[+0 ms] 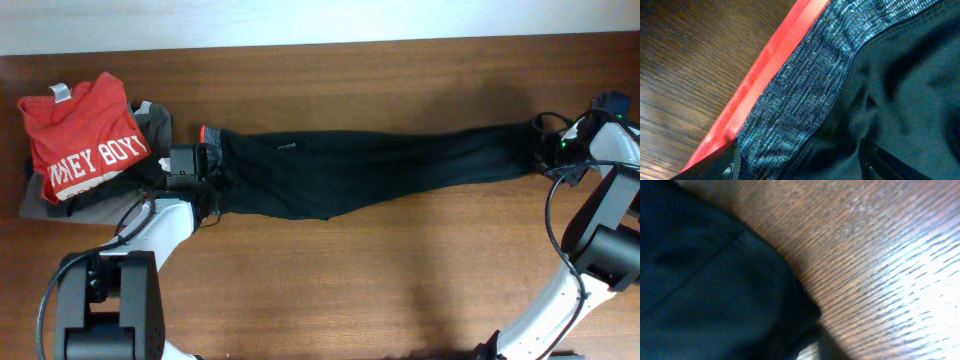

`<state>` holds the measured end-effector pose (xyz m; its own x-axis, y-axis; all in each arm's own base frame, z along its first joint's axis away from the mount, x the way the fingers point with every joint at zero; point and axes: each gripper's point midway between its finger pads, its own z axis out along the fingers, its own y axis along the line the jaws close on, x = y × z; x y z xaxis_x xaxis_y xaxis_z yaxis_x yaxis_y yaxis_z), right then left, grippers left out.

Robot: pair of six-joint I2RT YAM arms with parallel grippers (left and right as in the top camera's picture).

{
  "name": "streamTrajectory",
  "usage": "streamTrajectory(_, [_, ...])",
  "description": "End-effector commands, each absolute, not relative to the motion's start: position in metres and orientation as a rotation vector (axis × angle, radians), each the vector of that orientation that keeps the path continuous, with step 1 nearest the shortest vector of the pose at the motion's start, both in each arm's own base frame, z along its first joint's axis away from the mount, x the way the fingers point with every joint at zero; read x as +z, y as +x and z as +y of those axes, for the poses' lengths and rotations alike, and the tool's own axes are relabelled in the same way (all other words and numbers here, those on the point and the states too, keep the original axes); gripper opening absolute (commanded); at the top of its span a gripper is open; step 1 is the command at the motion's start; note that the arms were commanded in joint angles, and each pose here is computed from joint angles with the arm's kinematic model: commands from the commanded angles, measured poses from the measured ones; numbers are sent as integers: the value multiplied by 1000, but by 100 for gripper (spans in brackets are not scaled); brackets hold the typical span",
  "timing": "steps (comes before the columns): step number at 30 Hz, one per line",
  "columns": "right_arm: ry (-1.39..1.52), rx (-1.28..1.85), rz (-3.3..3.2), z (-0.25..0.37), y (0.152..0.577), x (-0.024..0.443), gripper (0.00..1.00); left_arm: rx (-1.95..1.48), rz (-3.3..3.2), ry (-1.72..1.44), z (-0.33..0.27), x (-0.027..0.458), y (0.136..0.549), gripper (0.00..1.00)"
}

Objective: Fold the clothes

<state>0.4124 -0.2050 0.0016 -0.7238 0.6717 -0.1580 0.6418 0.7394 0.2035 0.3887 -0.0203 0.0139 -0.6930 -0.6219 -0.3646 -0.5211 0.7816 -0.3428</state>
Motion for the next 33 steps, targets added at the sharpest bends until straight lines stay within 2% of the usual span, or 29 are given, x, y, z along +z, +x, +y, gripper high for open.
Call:
streamTrajectory(1, [1056,241,2767,-196,402,-16,4,-263,2608,-891,-22,-14,364,75])
streamTrajectory(6, [1144,168,2706,-236,397,10,4,-265,2612,-891,-23,-14,363,75])
streamTrajectory(7, [1205,89,2685,-261,385,26,4,-270,2618,-892,-24,-15,362,75])
streamTrajectory(11, [1326,5,2659,-296,358,47,4,-266,2625,-895,-23,-15,361,75])
streamTrajectory(15, [1385,26,2700,-293,339,43,4,-260,2639,-899,-23,-17,357,75])
streamTrajectory(25, [1392,-6,2789,-280,325,33,5,-314,2701,-908,-32,-20,345,75])
streamTrajectory(31, [1408,8,2818,-274,318,33,19,-382,2638,-782,-39,-3,366,84])
streamTrajectory(33, [1412,11,2825,-273,316,34,29,-395,2605,-769,-39,6,374,86])
